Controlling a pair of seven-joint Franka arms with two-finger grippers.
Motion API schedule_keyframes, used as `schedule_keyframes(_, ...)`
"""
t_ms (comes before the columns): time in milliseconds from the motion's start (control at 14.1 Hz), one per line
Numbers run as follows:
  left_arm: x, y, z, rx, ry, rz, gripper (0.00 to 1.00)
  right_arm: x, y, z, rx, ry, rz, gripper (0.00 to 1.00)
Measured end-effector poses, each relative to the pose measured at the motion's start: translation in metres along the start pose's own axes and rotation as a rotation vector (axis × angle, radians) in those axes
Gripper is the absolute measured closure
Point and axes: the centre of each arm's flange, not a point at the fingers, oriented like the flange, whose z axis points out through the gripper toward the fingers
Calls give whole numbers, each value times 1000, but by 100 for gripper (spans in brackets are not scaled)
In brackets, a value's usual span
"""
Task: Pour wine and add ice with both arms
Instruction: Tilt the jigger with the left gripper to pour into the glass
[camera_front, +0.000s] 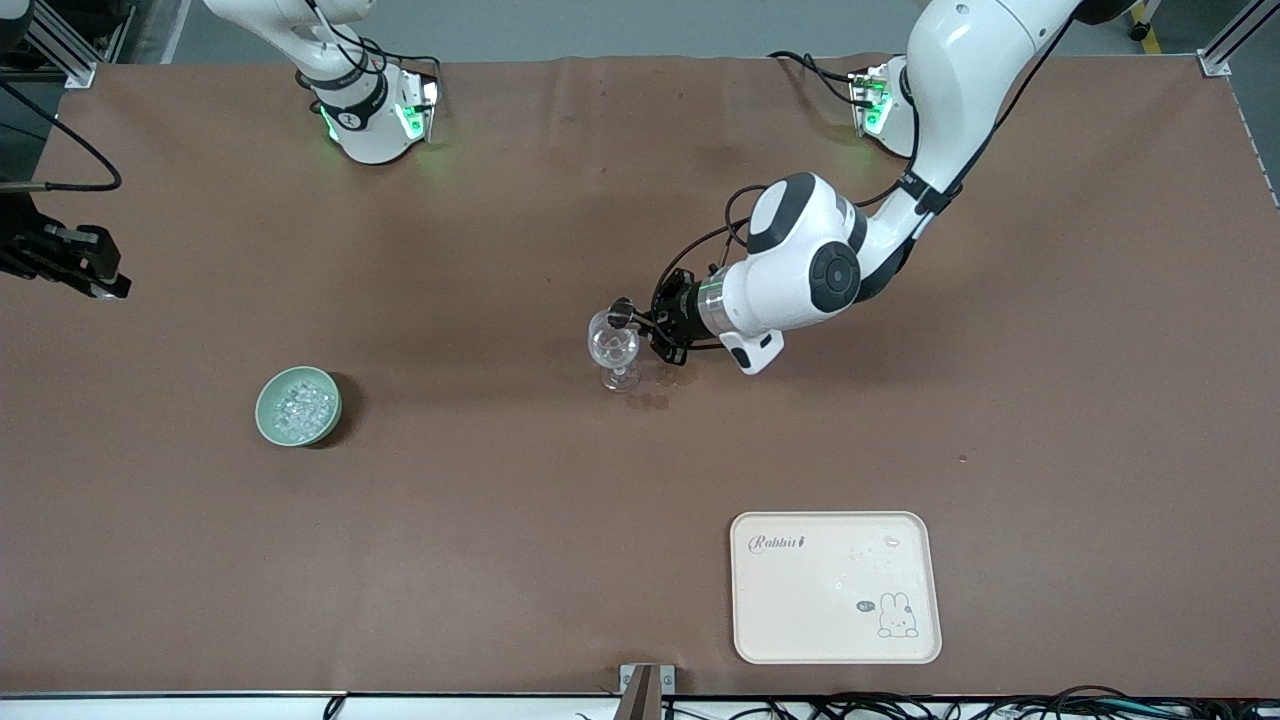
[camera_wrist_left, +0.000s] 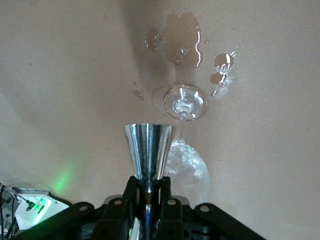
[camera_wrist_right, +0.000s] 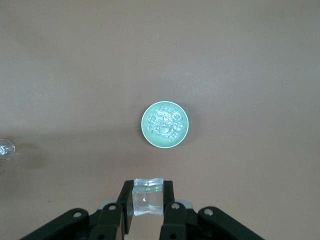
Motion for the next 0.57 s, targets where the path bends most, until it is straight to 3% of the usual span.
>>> schedule_keyframes(568,11,15,-3,-1,-14,-18,79,0,0,0,0,0,0,73)
